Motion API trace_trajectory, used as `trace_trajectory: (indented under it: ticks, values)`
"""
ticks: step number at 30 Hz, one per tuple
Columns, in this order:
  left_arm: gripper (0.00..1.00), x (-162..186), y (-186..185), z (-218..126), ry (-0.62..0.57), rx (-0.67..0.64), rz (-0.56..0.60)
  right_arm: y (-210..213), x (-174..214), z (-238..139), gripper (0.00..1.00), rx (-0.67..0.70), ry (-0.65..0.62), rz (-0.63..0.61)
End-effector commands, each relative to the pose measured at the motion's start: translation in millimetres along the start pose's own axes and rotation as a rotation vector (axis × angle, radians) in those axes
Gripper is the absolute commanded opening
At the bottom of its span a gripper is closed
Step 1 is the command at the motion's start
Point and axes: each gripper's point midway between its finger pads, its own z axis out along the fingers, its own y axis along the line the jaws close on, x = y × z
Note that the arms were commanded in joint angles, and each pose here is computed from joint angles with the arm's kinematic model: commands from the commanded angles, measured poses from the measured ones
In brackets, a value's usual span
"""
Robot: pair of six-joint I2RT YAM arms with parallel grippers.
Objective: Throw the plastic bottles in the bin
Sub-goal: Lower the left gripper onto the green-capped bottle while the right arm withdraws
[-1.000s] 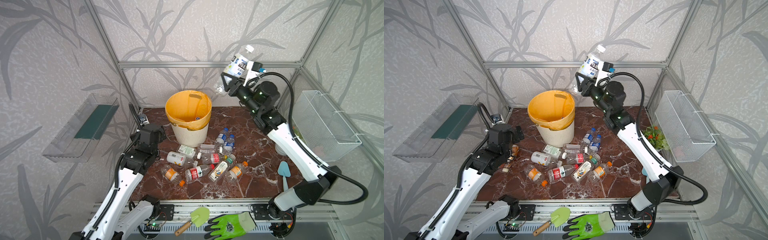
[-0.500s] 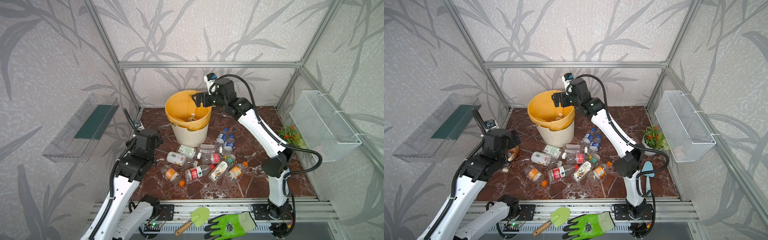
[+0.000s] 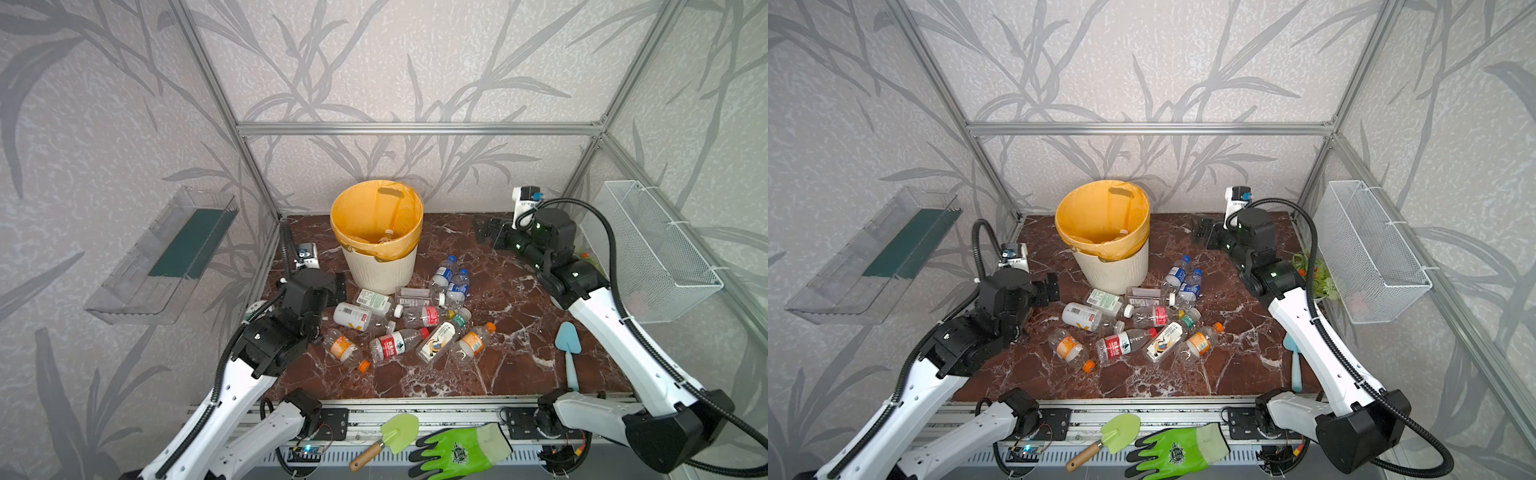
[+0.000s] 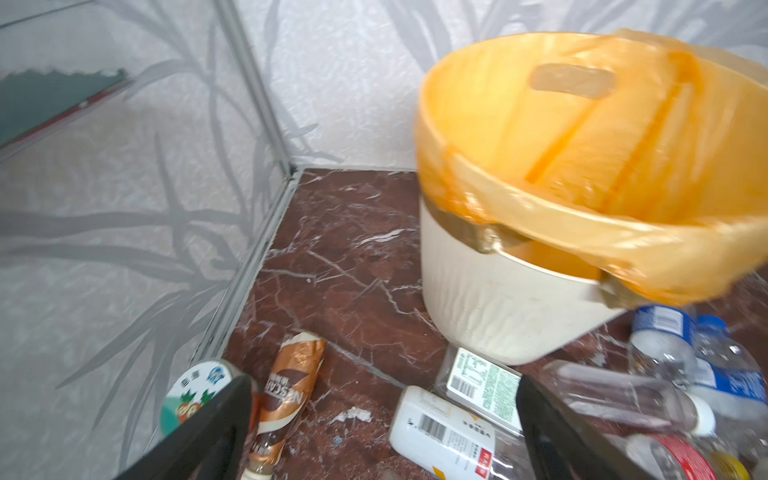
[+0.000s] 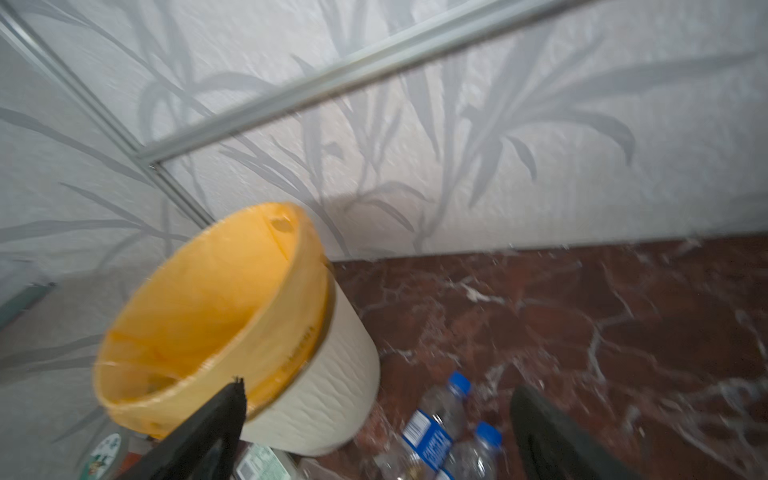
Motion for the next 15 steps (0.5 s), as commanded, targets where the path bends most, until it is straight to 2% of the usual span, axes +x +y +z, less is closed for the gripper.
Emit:
trace_trajectory:
  ticks: [1,8,11,15]
  values:
    - [0.98,-4,-21,-2,-0.022,-0.005,0.120,-26,10,-25,0.99,0.030,-0.060,0.065]
    - [0.98,43,-104,-9,-0.051,0.169,0.226,-88,91,-50,0.99,0.141,-0.007,0.068]
    - [0.98,71,-137,-14,-0.024,0.254,0.250,-104,119,-57,0.99,0.157,0.006,0.109]
    - [0.99,102,-181,-26,0.015,0.350,0.348,-116,147,-61,0.99,0.175,0.034,0.149]
